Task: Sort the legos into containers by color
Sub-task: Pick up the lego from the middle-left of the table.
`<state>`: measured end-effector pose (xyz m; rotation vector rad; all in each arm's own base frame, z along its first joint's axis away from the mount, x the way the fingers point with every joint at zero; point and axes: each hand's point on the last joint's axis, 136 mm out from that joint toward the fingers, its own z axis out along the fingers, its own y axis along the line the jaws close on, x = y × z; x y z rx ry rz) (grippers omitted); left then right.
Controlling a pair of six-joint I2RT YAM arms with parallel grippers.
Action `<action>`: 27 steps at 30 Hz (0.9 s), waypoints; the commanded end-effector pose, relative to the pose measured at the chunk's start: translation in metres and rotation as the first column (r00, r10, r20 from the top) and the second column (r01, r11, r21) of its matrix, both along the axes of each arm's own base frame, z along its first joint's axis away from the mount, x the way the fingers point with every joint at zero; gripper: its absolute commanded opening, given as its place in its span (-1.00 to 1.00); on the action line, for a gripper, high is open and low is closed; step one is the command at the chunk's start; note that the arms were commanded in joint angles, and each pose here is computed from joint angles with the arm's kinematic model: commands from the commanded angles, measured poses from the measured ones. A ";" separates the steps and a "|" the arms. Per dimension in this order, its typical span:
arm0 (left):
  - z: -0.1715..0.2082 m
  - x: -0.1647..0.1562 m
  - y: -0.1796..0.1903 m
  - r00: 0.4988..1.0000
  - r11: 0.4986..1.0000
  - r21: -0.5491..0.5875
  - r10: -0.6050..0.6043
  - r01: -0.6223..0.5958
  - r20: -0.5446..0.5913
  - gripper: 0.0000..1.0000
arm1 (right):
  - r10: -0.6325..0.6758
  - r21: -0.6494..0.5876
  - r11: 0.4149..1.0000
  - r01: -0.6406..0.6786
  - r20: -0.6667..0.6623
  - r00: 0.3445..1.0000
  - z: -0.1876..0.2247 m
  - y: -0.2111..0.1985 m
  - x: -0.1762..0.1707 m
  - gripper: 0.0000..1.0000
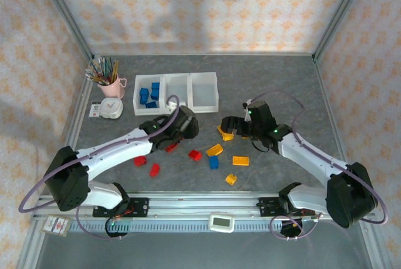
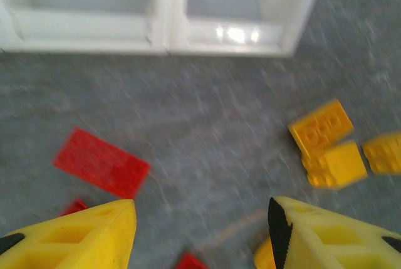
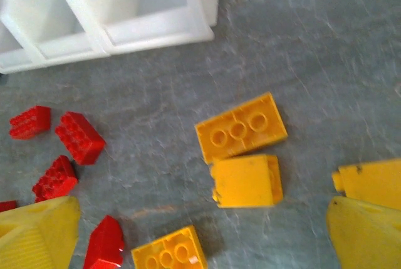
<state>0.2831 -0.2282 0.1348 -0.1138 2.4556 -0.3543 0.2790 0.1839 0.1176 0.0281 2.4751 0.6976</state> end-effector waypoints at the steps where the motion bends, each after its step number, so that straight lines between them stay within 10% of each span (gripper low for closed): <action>1: -0.014 -0.024 -0.015 0.998 1.000 -0.021 0.007 -0.009 -0.067 0.20 | -0.052 -0.017 0.999 0.051 -0.063 0.997 -0.016 -0.014 -0.015 1.00; 27: -0.070 -0.087 -0.104 0.962 0.992 -0.040 -0.125 0.119 -0.242 0.20 | -0.180 -0.050 0.983 0.176 -0.092 0.979 -0.035 -0.046 -0.029 1.00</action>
